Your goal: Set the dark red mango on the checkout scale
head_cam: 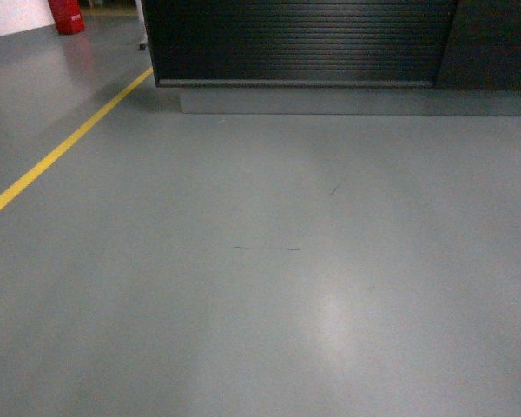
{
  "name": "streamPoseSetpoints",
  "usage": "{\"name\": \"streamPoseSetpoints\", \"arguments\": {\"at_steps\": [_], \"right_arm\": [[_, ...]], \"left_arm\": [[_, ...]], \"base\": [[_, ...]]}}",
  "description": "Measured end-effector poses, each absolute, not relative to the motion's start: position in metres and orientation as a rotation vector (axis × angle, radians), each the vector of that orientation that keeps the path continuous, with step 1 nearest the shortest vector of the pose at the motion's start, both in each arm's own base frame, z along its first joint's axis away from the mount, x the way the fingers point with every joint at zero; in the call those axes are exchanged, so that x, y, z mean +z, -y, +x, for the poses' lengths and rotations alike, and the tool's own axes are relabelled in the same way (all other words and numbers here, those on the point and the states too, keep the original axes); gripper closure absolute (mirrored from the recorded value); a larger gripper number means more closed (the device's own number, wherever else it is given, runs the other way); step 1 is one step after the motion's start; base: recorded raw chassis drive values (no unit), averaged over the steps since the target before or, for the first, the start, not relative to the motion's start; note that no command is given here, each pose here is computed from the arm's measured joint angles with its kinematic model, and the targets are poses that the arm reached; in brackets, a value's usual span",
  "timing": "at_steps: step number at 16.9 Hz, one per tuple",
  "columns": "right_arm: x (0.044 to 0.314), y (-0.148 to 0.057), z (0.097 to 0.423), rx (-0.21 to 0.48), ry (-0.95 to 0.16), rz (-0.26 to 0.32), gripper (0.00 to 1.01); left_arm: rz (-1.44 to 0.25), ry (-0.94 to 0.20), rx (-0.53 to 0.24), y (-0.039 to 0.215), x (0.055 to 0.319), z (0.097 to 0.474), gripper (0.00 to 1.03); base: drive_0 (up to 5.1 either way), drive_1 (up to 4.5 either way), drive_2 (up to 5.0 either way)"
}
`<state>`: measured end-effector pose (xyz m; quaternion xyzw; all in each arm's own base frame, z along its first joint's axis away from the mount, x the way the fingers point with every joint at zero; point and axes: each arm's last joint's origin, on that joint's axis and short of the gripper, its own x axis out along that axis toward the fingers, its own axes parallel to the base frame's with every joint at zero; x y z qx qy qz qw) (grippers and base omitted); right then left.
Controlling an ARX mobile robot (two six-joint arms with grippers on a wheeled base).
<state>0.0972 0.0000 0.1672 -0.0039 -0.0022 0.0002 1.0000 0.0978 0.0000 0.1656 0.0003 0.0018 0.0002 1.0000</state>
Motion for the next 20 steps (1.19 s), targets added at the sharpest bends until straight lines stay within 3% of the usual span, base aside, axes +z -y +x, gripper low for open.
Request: {"name": "streamPoseSetpoints", "arguments": {"at_steps": [9, 20], "right_arm": [[0.1673, 0.0000, 0.0972, 0.000, 0.005, -0.008, 0.03], [0.1673, 0.0000, 0.0972, 0.000, 0.006, -0.008, 0.03]], "left_arm": [[0.001, -0.003, 0.000, 0.0000, 0.1657, 0.0978, 0.05], [0.001, -0.002, 0.000, 0.0000, 0.1658, 0.0978, 0.05]], "base": [[0.0, 0.00, 0.0], [0.0, 4.32, -4.3]]}}
